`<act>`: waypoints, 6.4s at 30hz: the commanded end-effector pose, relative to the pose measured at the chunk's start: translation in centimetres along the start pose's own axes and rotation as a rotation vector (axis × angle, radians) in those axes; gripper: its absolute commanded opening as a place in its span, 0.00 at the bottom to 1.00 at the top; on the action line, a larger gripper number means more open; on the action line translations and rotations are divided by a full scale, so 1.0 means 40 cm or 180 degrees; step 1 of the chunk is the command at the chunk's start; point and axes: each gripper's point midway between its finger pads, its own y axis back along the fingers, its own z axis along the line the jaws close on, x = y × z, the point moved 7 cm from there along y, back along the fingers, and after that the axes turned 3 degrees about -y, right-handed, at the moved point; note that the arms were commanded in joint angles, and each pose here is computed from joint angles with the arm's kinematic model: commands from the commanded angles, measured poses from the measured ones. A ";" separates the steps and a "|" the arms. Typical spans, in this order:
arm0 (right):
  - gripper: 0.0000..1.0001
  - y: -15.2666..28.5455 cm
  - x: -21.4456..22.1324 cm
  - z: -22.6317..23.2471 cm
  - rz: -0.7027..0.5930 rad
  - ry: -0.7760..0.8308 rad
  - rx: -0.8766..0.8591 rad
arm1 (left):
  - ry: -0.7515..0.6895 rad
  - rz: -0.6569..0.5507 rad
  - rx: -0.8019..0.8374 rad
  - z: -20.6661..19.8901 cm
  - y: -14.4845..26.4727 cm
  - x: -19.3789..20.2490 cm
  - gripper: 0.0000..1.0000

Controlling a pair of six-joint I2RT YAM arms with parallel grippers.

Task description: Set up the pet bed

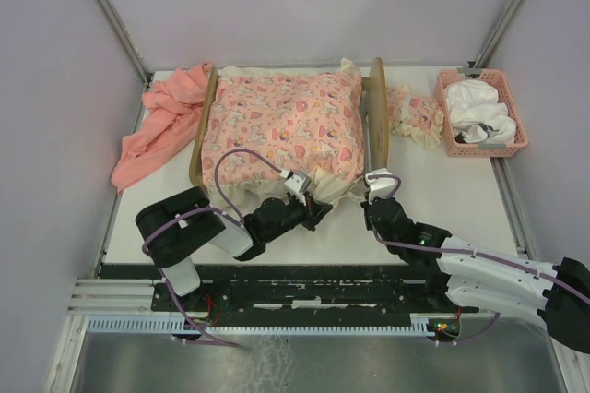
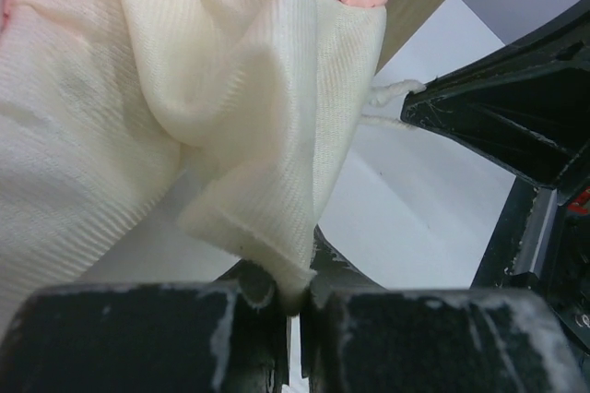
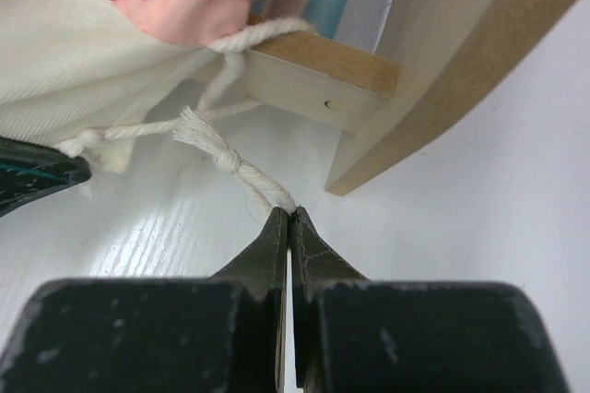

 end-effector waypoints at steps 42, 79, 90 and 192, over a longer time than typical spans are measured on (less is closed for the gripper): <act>0.02 -0.019 0.016 -0.013 -0.0380 -0.0884 0.0342 | -0.0058 -0.0420 -0.1711 -0.090 0.035 -0.073 0.04; 0.02 -0.015 0.031 -0.021 -0.0457 -0.1046 0.0342 | -0.0231 -0.0637 -0.0927 -0.199 -0.101 -0.079 0.19; 0.02 -0.003 0.035 -0.042 -0.0542 -0.1202 0.0458 | -0.0320 -0.0563 -0.1149 -0.151 -0.142 -0.064 0.16; 0.02 -0.020 0.000 -0.037 -0.0740 -0.0453 0.0341 | -0.0153 -0.0632 -0.0582 -0.154 -0.192 -0.049 0.03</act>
